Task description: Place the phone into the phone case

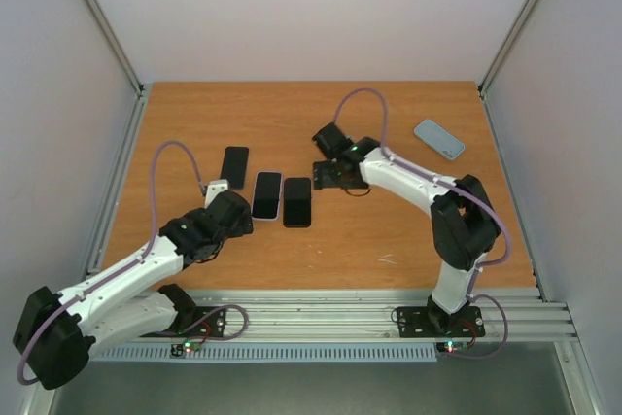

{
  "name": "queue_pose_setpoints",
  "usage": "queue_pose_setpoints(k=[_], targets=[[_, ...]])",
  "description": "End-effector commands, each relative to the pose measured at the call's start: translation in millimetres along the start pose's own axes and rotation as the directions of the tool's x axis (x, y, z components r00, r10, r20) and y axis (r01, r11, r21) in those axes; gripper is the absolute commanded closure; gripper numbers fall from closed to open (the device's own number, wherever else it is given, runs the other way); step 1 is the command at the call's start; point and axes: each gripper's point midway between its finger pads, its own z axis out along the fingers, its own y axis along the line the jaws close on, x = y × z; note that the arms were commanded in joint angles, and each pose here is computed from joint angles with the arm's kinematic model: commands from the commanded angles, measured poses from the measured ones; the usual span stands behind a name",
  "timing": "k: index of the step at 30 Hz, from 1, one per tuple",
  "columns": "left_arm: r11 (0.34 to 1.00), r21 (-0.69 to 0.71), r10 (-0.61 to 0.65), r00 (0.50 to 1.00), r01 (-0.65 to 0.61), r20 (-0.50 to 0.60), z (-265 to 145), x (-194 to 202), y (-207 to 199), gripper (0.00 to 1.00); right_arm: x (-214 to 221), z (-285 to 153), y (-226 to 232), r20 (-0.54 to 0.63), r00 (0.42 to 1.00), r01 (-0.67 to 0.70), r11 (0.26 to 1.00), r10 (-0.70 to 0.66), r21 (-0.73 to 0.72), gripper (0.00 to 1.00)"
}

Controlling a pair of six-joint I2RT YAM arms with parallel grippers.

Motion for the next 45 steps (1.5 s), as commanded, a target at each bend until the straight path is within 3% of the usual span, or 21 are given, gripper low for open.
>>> queue_pose_setpoints(k=[1, 5, 12, 16, 23, 36, 45], targets=[[0.999, -0.037, 0.024, 0.999, -0.023, 0.043, 9, -5, 3, 0.01, -28, -5, -68, -0.008, 0.998, 0.068, 0.992, -0.068, 0.109, 0.05], [0.999, -0.028, 0.046, 0.999, -0.046, 0.019, 14, 3, 1, 0.01, -58, 0, -123, -0.013, 1.000, 0.023, 0.982, -0.021, 0.188, 0.05], [0.998, 0.021, 0.052, 0.998, -0.051, -0.036, 20, 14, -9, 0.01, -104, 19, -207, 0.027, 0.995, -0.101, 0.973, 0.097, 0.206, 0.05], [0.998, 0.013, 0.065, 0.996, -0.065, -0.055, 22, 17, -10, 0.00, -128, 27, -243, 0.070, 0.985, -0.168, 0.967, 0.157, 0.190, 0.05], [0.997, 0.026, 0.070, 0.995, -0.068, -0.074, 24, 20, -13, 0.01, -144, 56, -298, 0.043, 0.975, -0.224, 0.955, 0.220, 0.193, 0.06], [0.997, 0.000, 0.077, 0.995, -0.077, -0.063, 22, 17, -8, 0.01, -124, 96, -328, -0.061, 0.974, -0.204, 0.962, 0.218, 0.181, 0.13], [0.997, -0.004, 0.073, 0.996, -0.073, -0.053, 18, 15, -5, 0.01, -113, 99, -329, -0.070, 0.971, -0.212, 0.959, 0.228, 0.187, 0.35]])
